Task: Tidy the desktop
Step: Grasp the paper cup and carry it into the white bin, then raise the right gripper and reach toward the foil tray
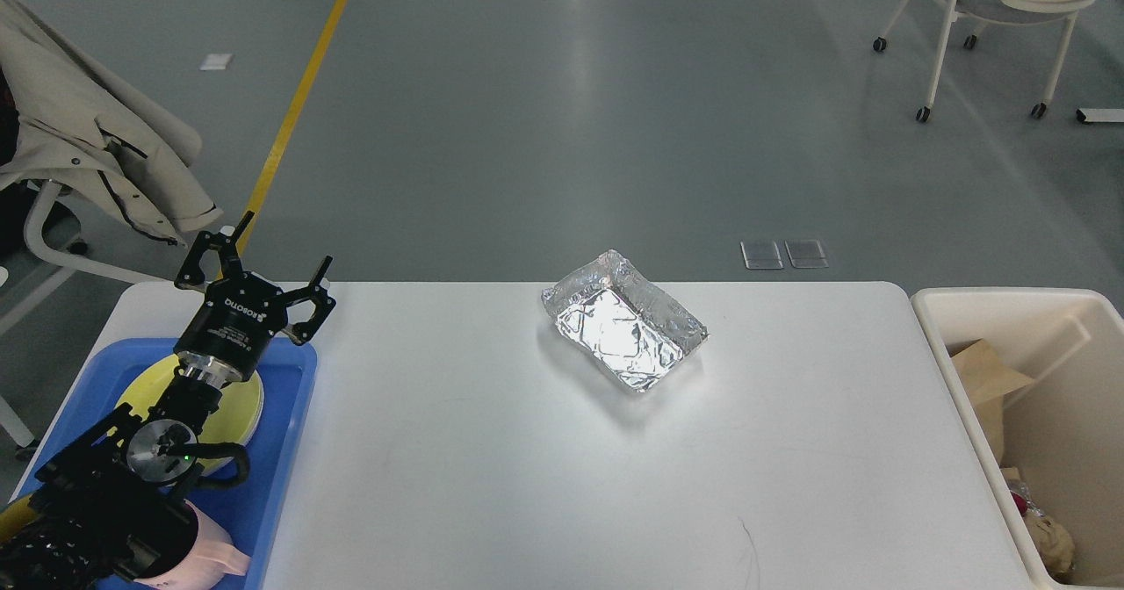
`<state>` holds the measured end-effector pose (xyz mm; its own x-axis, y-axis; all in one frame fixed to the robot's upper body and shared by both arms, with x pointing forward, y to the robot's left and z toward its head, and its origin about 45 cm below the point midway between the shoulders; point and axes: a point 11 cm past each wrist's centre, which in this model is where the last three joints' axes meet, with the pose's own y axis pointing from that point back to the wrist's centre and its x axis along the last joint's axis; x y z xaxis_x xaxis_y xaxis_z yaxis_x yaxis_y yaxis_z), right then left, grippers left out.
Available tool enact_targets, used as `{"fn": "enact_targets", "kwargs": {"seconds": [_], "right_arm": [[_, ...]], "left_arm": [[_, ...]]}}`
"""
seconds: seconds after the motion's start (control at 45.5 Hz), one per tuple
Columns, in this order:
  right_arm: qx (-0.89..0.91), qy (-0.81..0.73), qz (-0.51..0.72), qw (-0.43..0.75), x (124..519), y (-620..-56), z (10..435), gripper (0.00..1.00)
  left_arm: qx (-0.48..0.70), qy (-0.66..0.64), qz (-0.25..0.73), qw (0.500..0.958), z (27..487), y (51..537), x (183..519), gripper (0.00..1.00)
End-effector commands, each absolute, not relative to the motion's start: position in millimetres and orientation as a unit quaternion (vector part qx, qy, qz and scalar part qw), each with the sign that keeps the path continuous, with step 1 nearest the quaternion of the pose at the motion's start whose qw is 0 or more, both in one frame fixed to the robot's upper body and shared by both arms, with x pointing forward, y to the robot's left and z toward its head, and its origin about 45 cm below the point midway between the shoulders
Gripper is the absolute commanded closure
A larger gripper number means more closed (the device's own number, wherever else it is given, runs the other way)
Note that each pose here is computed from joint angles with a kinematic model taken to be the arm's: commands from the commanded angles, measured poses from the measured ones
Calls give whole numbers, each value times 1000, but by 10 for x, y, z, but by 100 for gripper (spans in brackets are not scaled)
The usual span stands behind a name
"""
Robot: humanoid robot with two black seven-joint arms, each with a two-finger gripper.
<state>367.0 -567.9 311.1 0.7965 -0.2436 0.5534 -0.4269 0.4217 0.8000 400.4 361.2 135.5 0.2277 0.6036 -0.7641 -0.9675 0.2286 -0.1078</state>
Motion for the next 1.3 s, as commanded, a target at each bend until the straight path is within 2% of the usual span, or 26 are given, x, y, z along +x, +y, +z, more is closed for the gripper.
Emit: {"fn": "enact_targets", "kwargs": {"seconds": [0.0, 0.132, 0.154, 0.198, 0.241, 0.263, 0.79, 0.856, 0.988, 1.054, 1.076, 1.164, 1.273], "right_arm": [[483, -309, 90, 815, 3309, -6068, 2114, 100], [490, -355, 61, 794, 2944, -5978, 1188, 100], [493, -363, 56, 789, 2919, -5940, 1093, 91], [501, -373, 51, 779, 2917, -5843, 960, 58], [509, -381, 45, 771, 2919, -5766, 878, 5], [512, -384, 41, 767, 2913, -5737, 847, 0], [512, -392, 37, 764, 2944, -5774, 914, 0], [521, -397, 44, 754, 3108, -5701, 1018, 0], [581, -382, 28, 718, 3580, -5467, 1782, 0], [640, -314, 29, 700, 3698, -4968, 2261, 0], [664, -273, 47, 694, 3723, -4657, 2541, 0], [704, -184, 97, 679, 3680, -3860, 3334, 0], [733, -77, 132, 663, 3443, -3028, 4267, 0]], "left_arm": [[-301, 302, 543, 723, 1354, 3612, 4004, 0], [-301, 302, 543, 723, 1354, 3611, 4004, 0], [-301, 302, 544, 723, 1353, 3612, 4004, 0], [-301, 302, 544, 723, 1353, 3612, 4004, 0], [-301, 302, 544, 723, 1356, 3620, 4004, 0], [-301, 302, 543, 723, 1357, 3619, 4004, 0], [-301, 302, 544, 723, 1353, 3612, 4004, 0], [-301, 302, 544, 723, 1353, 3612, 4004, 0], [-301, 302, 544, 723, 1353, 3612, 4004, 0], [-301, 302, 544, 723, 1353, 3612, 4004, 0], [-301, 302, 544, 723, 1353, 3612, 4004, 0], [-301, 302, 544, 723, 1353, 3612, 4004, 0], [-301, 302, 544, 723, 1353, 3612, 4004, 0]]}}
